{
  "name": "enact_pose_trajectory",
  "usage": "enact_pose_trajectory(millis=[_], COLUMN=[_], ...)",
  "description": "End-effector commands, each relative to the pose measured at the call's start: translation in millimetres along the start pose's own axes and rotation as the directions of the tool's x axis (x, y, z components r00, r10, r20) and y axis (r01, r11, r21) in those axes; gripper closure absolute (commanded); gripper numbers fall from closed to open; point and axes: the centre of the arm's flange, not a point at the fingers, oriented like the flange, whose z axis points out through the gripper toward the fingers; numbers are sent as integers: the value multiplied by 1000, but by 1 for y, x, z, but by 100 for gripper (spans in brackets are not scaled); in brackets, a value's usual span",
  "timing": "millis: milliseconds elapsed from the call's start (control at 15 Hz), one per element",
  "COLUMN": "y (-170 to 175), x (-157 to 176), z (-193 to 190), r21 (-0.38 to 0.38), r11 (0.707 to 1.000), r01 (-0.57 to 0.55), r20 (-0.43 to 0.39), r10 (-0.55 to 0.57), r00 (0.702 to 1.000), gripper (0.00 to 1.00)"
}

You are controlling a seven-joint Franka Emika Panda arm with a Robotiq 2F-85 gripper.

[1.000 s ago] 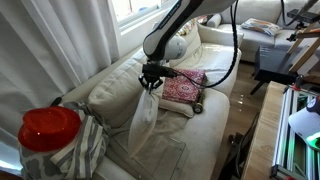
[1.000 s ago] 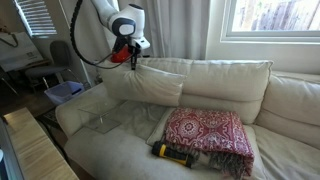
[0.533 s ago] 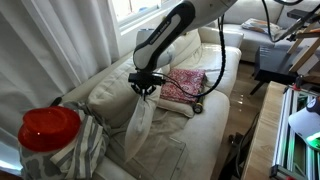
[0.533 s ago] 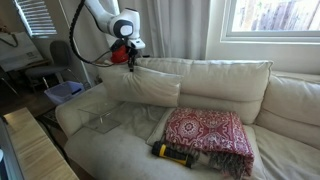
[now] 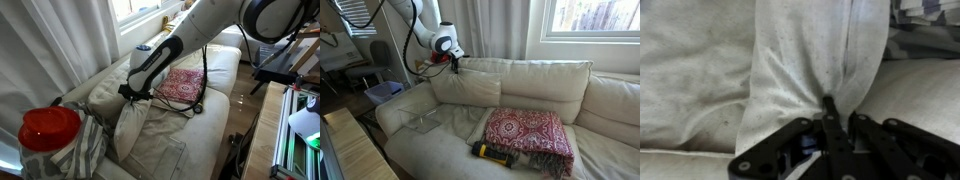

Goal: Remove the black and yellow torch from top of the pillow, then put the pillow in the corner of the couch

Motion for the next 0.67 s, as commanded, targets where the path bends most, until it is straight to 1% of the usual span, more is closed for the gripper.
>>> enact_pose_trajectory(millis=[0,67,133,200,400,533,600], y=[-25,-28,-30,-32,-38,-41,-42], x=[11,11,9,9,10,11,13], z=[30,33,35,38,38,36,34], r21=[158,186,213,238,303,335,345], r11=[987,982,977,971,953,942,938], r01=[13,10,14,15,18,21,10], r20=[-99,-109,-123,-138,-166,-189,-187], r10=[3,11,13,18,34,45,58], r00=[995,994,992,990,986,981,981], gripper=[89,64,64,60,38,23,15])
